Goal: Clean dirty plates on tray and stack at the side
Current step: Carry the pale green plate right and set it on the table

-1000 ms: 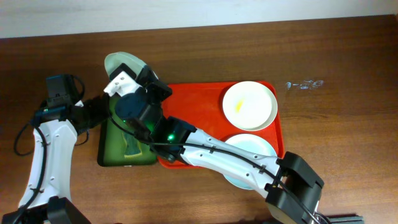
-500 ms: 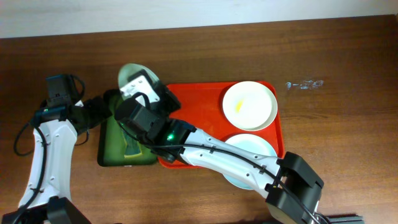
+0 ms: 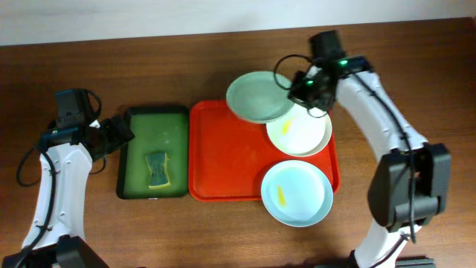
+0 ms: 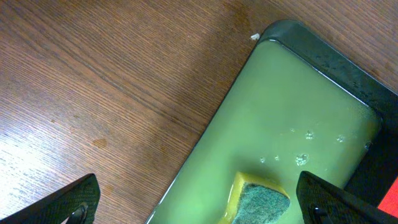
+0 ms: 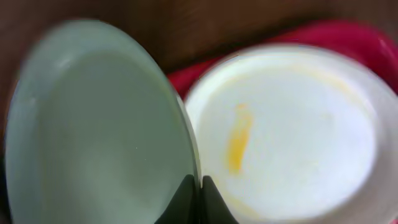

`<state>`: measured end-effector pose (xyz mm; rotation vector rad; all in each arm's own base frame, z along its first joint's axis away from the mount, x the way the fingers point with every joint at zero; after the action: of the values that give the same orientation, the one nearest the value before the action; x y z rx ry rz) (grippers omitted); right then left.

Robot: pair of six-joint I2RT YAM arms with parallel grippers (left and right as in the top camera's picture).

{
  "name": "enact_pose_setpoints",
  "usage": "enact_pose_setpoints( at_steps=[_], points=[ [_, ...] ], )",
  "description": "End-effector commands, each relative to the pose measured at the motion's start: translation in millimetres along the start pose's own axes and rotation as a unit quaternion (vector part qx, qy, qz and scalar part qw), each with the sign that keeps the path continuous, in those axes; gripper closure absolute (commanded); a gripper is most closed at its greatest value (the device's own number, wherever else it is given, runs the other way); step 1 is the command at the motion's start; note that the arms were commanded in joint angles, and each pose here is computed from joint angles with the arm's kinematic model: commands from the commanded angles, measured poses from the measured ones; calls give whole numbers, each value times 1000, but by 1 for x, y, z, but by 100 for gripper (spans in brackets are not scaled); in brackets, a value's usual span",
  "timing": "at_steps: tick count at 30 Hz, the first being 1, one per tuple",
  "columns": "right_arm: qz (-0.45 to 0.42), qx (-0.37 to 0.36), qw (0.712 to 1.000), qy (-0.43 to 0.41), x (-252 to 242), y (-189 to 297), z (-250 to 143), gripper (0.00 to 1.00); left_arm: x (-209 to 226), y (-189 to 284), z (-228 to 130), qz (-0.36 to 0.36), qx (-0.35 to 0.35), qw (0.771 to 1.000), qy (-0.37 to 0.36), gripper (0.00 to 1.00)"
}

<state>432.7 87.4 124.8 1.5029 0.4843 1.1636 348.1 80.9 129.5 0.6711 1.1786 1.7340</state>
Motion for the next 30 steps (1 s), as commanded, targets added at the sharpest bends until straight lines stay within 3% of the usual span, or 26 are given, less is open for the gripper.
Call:
enact_pose_setpoints(
  at_steps=[1,3,5,8,11,15,16,19,20,25,26,27,30],
  points=[
    [10,19,995,-99,-75,44,27,96,-3,10,9,-8,-18,1000,3,1],
    [-13,20,983,-182,-151,71,40,96,-3,10,9,-8,-18,1000,3,1],
    [-24,13,968,-248,-198,89,43,96,-3,10,9,-8,-18,1000,3,1],
    [-119,-8,937,-328,-281,117,32,96,-3,10,9,-8,-18,1000,3,1],
    [-186,-9,928,-324,-301,119,24,96,-3,10,9,-8,-18,1000,3,1],
    [-191,3,932,-307,-294,102,19,95,-3,10,9,-8,-18,1000,3,1],
    [-191,5,934,-302,-292,96,17,85,-3,10,9,-8,-18,1000,3,1],
    [-190,15,946,-262,-279,86,16,15,-3,10,9,-8,-18,1000,3,1],
    [-187,27,953,-238,-270,82,13,2,-3,10,9,-8,-18,1000,3,1],
    [-171,150,965,-133,-216,71,-36,3,-3,10,9,-8,-18,1000,3,1],
    [-174,168,964,-112,-208,69,-45,7,-3,10,9,-8,-18,1000,3,1],
    [-182,201,959,-79,-195,64,-63,22,-3,10,9,-8,-18,1000,3,1],
    [-198,242,949,-31,-184,42,-104,23,-3,10,9,-8,-18,1000,3,1]
  ],
)
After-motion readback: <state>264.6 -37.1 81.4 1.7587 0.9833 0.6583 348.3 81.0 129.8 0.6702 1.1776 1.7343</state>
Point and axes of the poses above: each gripper's point midway between its finger pads, its own y axis back along the fingers, its own x axis along the line the jaws close on, z = x × y, the point moved 1 cm from there along y, back along the fingers, and after that the axes turned 5 degrees about -y, right-handed, at the moved point
